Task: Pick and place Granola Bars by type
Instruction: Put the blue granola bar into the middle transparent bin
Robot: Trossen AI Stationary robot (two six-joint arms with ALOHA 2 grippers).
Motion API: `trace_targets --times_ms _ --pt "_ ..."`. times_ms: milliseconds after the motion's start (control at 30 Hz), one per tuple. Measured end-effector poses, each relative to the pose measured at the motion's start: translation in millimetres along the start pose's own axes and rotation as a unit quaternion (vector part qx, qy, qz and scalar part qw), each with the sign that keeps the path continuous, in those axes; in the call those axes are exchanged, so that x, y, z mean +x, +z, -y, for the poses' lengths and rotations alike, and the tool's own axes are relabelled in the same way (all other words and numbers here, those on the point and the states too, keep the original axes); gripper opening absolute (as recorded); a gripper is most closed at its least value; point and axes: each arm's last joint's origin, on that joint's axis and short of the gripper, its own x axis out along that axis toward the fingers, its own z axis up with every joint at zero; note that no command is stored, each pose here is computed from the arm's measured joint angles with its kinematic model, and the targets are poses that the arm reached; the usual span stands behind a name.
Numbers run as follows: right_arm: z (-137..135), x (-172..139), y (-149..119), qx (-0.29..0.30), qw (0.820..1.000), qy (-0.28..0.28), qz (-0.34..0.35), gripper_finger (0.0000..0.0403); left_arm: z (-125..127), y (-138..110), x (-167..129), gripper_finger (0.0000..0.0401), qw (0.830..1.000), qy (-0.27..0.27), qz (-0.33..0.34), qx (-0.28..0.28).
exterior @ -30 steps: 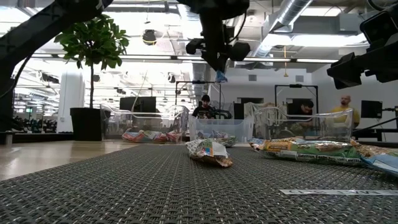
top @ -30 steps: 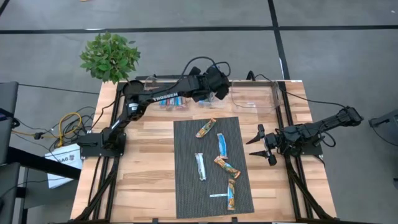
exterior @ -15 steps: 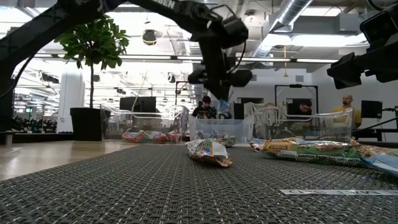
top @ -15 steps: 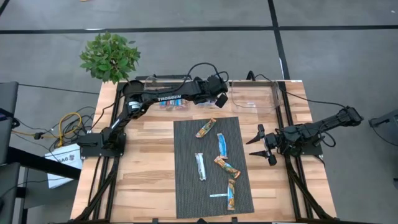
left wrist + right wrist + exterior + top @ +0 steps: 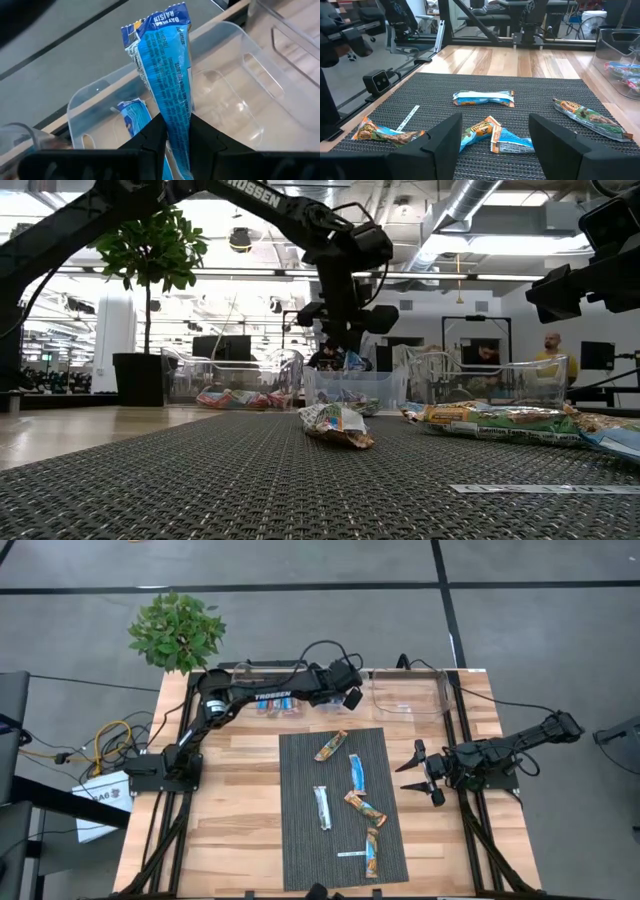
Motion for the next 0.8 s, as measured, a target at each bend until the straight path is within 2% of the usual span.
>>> trace_targets --times_ms 167,633,800 --pt "0.0 0.0 0.0 0.000 1.000 0.000 0.000 0.0221 -1.0 0.3 0.8 0.0057 0.999 -0.004 -0.003 -0.032" --pt "0.0 0.0 0.0 0.000 1.000 0.000 0.000 0.0221 -4.0 1.6 3.5 0.0058 0.999 -0.022 -0.015 -0.032" --pt "0.0 0.0 0.0 0.000 1.000 0.000 0.000 0.0221 -4.0 2.6 3.9 0.0085 0.999 -0.029 -0.013 -0.036"
